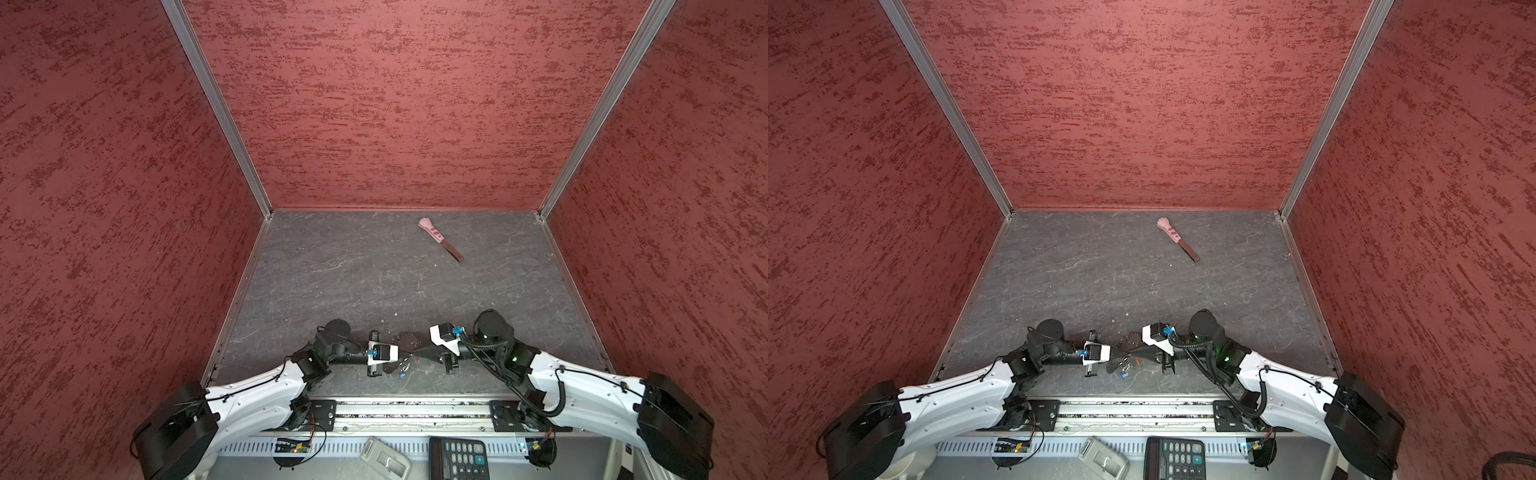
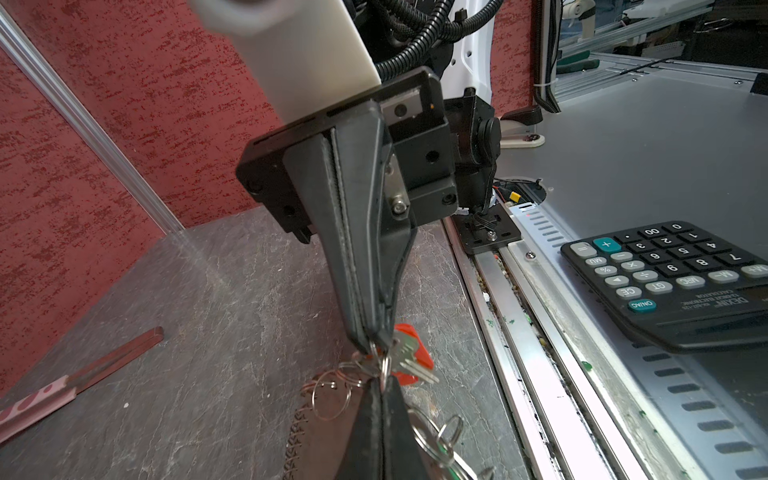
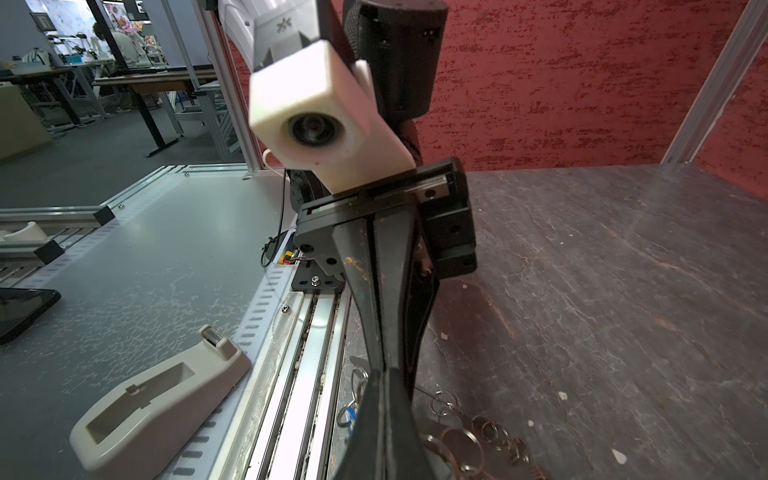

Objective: Put the keys on the keyring

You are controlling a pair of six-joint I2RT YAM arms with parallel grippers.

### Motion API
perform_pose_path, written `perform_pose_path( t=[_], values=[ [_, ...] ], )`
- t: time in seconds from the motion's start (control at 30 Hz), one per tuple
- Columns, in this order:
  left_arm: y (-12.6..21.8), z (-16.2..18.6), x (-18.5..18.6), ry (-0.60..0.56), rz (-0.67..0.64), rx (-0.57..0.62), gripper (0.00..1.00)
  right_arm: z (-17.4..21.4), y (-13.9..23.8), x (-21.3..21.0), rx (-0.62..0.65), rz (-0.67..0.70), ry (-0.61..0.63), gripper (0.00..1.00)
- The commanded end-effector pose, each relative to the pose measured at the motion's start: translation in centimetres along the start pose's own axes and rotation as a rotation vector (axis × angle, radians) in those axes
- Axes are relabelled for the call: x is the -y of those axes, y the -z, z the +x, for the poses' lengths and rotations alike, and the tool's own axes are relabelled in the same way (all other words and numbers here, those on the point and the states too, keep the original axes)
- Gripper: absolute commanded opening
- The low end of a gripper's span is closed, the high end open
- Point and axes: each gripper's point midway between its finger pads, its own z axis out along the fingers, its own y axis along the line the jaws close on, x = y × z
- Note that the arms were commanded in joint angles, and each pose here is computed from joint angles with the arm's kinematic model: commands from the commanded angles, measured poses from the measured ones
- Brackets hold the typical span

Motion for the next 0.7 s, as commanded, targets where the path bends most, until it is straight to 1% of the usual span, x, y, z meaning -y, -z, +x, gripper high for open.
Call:
perform_pose_path(
  t=[0.0,0.17,0.27,0.37,0.47,0.53,0.67],
  values=[
    [-0.1,-1.7,-0.9,-0.073,-0.021,0.038,0.00,-0.1,0.3,-0.2,-0.019,0.014,0.015,0.00],
    [-0.2,-1.6,-0.4,-0.083,-0.001,0.034,0.00,0.2,0.5,0.0,-0.035,0.033,0.011,0.00],
    [0.0,-1.7,-0.8,-0.084,-0.030,0.036,0.00,0.2,0.4,-0.3,-0.031,0.015,0.003,0.00],
    [0.1,-2.3,-1.8,-0.031,-0.057,0.032,0.00,0.1,0.4,-0.3,-0.019,0.012,-0.002,0.00],
    [0.2,-2.3,-2.3,-0.031,-0.086,0.038,0.00,-0.4,0.6,-0.3,-0.002,0.023,0.009,0.00],
    [0.3,-2.5,-2.4,-0.026,-0.097,0.042,0.00,-0.7,0.8,-0.1,0.014,0.044,0.018,0.00],
    [0.6,-3.0,-3.6,0.040,-0.128,0.054,0.00,-1.4,1.6,1.3,0.052,0.156,0.047,0.00]
  ],
)
